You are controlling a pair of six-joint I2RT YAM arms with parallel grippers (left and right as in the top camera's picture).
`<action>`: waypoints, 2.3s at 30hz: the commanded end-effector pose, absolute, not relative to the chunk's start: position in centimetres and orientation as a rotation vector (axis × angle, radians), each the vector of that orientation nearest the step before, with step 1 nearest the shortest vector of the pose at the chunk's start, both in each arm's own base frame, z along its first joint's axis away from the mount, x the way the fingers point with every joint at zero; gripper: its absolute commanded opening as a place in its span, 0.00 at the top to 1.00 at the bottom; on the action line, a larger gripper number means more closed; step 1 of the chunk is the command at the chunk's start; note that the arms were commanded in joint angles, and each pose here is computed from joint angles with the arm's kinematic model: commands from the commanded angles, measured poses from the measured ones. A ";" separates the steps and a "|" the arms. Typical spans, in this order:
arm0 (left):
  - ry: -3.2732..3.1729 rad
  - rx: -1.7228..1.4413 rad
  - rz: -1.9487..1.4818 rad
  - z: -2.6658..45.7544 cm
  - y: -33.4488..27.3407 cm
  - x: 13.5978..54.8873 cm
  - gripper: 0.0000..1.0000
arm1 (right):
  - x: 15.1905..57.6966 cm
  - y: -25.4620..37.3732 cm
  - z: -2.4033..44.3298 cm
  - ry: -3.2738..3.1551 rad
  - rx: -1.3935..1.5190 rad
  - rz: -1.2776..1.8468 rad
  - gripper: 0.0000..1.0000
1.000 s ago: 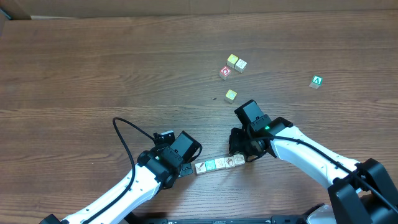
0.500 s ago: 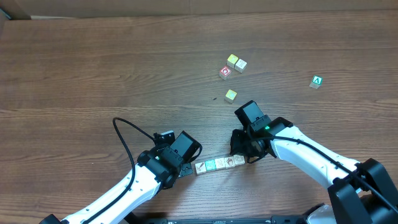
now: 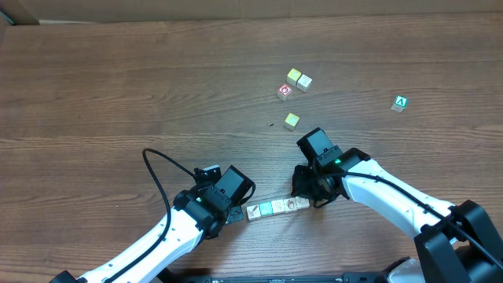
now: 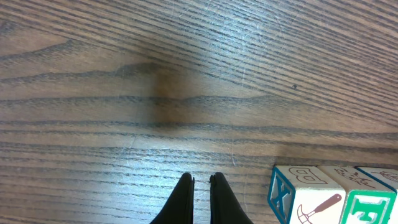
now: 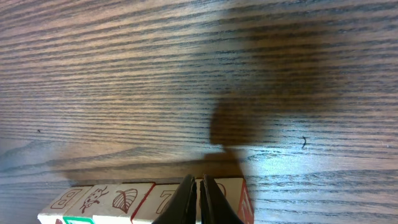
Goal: Flip 5 blocks
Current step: 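Move the right gripper to the right end beside the '0' block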
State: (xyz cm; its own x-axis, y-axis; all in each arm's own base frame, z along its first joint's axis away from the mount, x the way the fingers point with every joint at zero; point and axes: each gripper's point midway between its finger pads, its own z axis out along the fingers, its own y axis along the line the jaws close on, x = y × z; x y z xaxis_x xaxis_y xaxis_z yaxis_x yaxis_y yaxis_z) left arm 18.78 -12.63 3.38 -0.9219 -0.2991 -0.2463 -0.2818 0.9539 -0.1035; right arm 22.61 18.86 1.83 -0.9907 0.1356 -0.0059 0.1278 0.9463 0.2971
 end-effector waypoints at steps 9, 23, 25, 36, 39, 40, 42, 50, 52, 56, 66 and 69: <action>2.825 -0.421 -0.127 4.2 -13.0 19.4 0.96 | 23.2 19.3 2.4 3.057 0.148 0.475 0.94; 2.825 -0.421 -0.127 4.2 -13.0 19.4 0.96 | 22.8 20.0 2.5 3.051 0.055 0.480 0.93; 2.825 -0.421 -0.126 4.2 -13.0 19.4 0.95 | 23.2 20.1 2.5 3.035 0.063 0.490 0.93; 2.827 -0.403 -0.126 4.2 -13.0 19.4 0.88 | 29.2 16.2 6.1 2.926 0.318 0.465 0.94; 2.847 -0.329 -0.128 4.1 -13.1 19.1 0.90 | 29.6 13.2 7.6 2.949 0.389 0.314 0.94; 2.854 -0.292 -0.127 4.1 -13.2 19.1 0.92 | 29.4 12.3 8.0 2.966 0.384 0.253 0.94; 2.869 -0.236 -0.131 4.0 -13.3 18.9 0.94 | 28.5 10.8 8.6 3.007 0.374 0.147 0.94; 2.907 -0.138 -0.161 3.8 -13.9 18.4 0.96 | 22.0 10.4 7.3 3.252 0.265 0.017 0.94; 2.914 -0.136 -0.173 3.8 -14.1 18.3 0.96 | 21.1 11.2 6.6 3.277 0.231 0.049 0.94; 2.918 -0.135 -0.183 3.8 -14.2 18.2 0.96 | 20.0 13.1 4.8 3.290 0.139 0.148 0.94; 2.925 -0.133 -0.195 3.8 -14.3 18.1 0.96 | 19.8 14.3 2.2 3.247 0.104 0.237 0.94; 2.925 -0.133 -0.196 3.8 -14.3 18.1 0.96 | 19.7 14.9 1.8 3.243 0.072 0.308 0.94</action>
